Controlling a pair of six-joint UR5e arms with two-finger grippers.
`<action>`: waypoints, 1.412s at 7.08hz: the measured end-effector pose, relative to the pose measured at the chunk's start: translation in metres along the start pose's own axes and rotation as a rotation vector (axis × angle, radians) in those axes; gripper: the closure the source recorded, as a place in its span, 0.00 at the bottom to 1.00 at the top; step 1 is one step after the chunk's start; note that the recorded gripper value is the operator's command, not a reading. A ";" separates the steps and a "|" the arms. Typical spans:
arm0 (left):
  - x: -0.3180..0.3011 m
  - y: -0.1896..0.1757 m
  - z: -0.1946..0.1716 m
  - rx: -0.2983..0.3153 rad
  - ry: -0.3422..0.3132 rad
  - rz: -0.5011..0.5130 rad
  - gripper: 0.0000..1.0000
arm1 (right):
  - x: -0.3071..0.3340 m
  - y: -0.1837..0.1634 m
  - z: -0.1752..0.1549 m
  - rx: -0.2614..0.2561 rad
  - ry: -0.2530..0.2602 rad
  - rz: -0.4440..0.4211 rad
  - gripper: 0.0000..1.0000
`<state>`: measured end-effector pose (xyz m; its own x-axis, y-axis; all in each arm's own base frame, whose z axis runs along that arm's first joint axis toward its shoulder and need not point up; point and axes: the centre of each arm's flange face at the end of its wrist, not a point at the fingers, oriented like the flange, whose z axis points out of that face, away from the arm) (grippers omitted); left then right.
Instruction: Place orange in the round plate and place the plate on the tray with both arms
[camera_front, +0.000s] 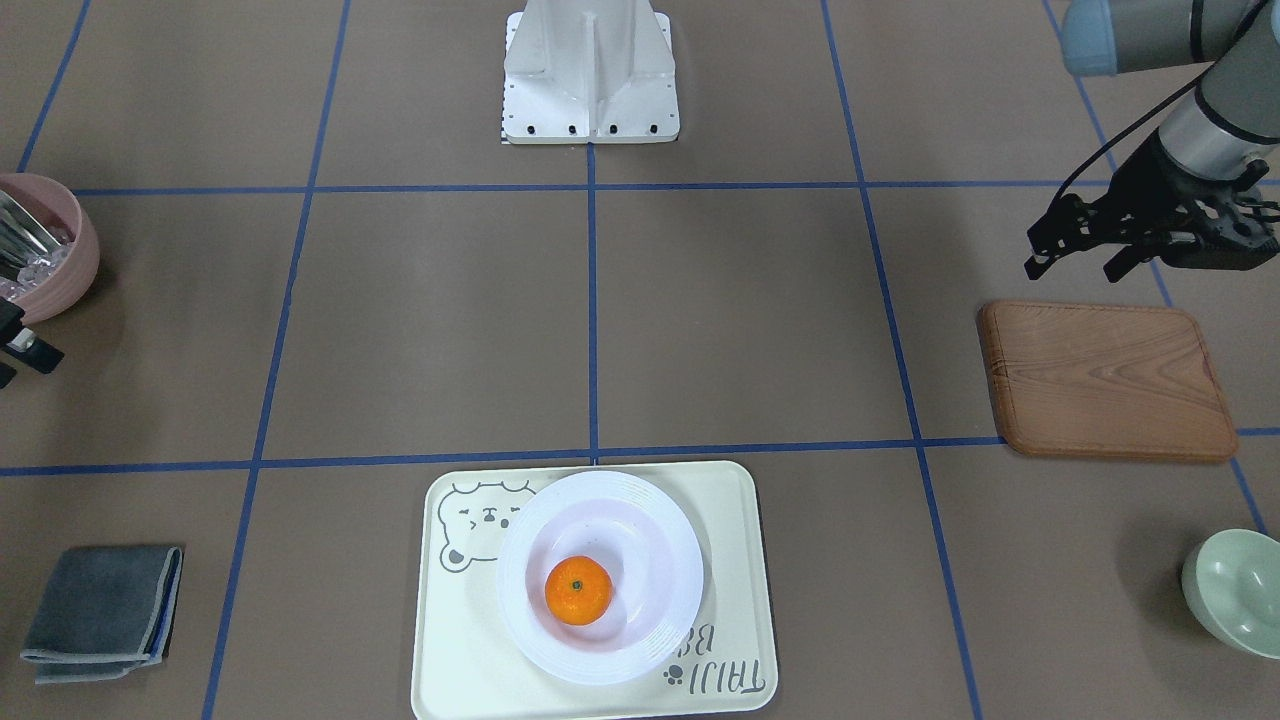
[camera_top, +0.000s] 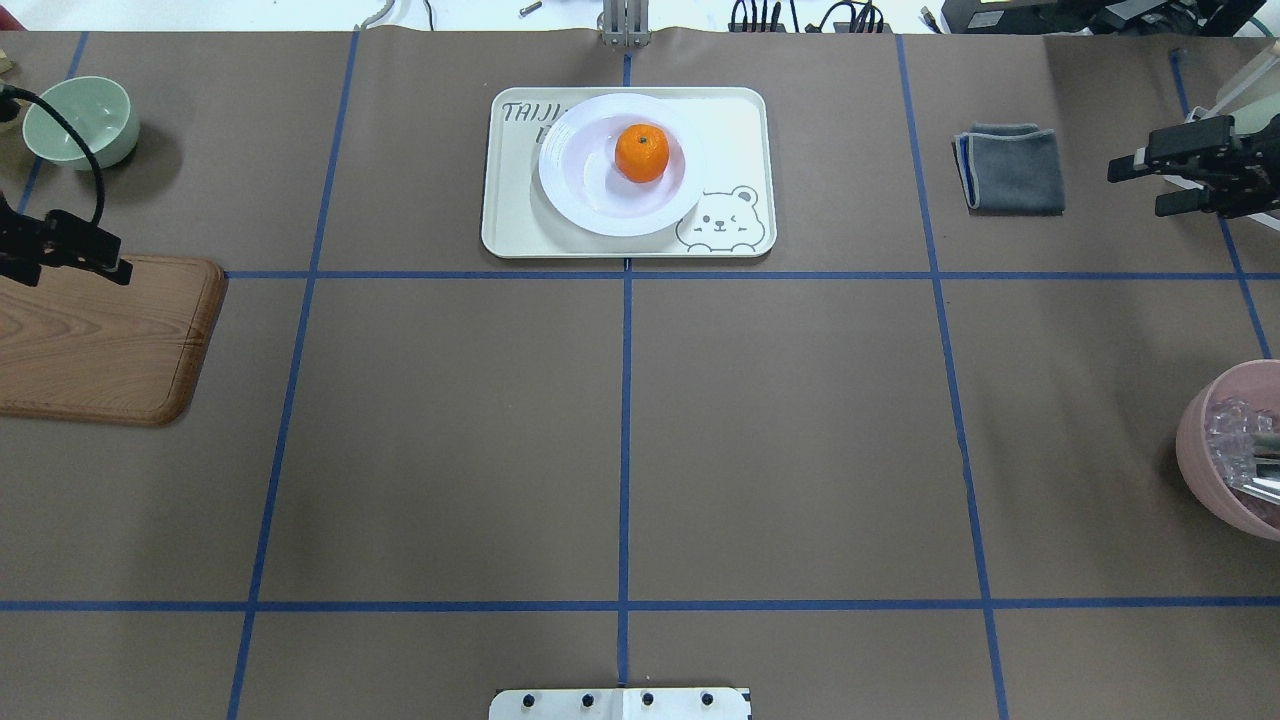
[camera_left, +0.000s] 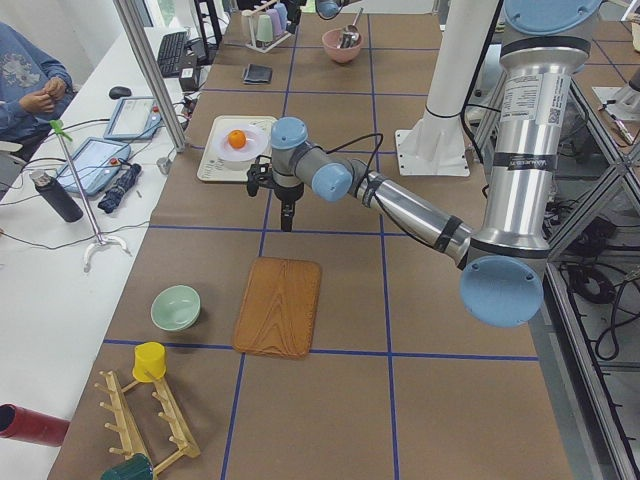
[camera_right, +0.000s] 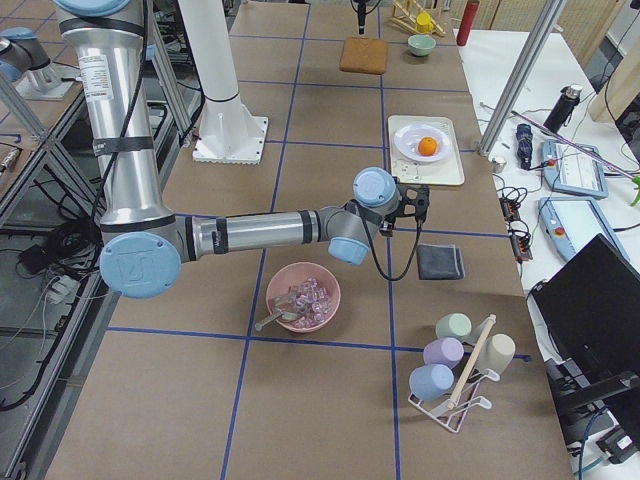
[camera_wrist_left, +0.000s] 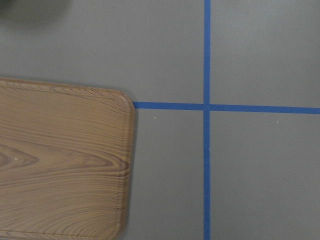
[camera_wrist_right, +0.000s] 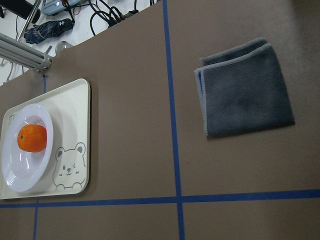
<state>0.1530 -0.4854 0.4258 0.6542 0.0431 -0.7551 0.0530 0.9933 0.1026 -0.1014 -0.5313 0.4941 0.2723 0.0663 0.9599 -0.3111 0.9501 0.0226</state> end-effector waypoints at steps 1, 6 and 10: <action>-0.025 -0.001 -0.005 0.009 -0.018 0.037 0.01 | 0.015 -0.004 -0.005 0.000 0.036 -0.043 0.00; -0.100 0.002 -0.018 0.028 -0.103 0.178 0.01 | 0.073 -0.030 -0.021 -0.077 0.250 -0.229 0.00; -0.115 0.003 -0.014 0.016 -0.119 0.187 0.01 | 0.099 -0.056 -0.037 -0.214 0.422 -0.370 0.00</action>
<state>0.0677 -0.4858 0.5042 0.7382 0.2125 -0.6403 -0.0665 0.9674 0.2444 -0.0228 -0.5665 0.5778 0.6791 -0.2070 0.7043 0.0518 0.9705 0.2353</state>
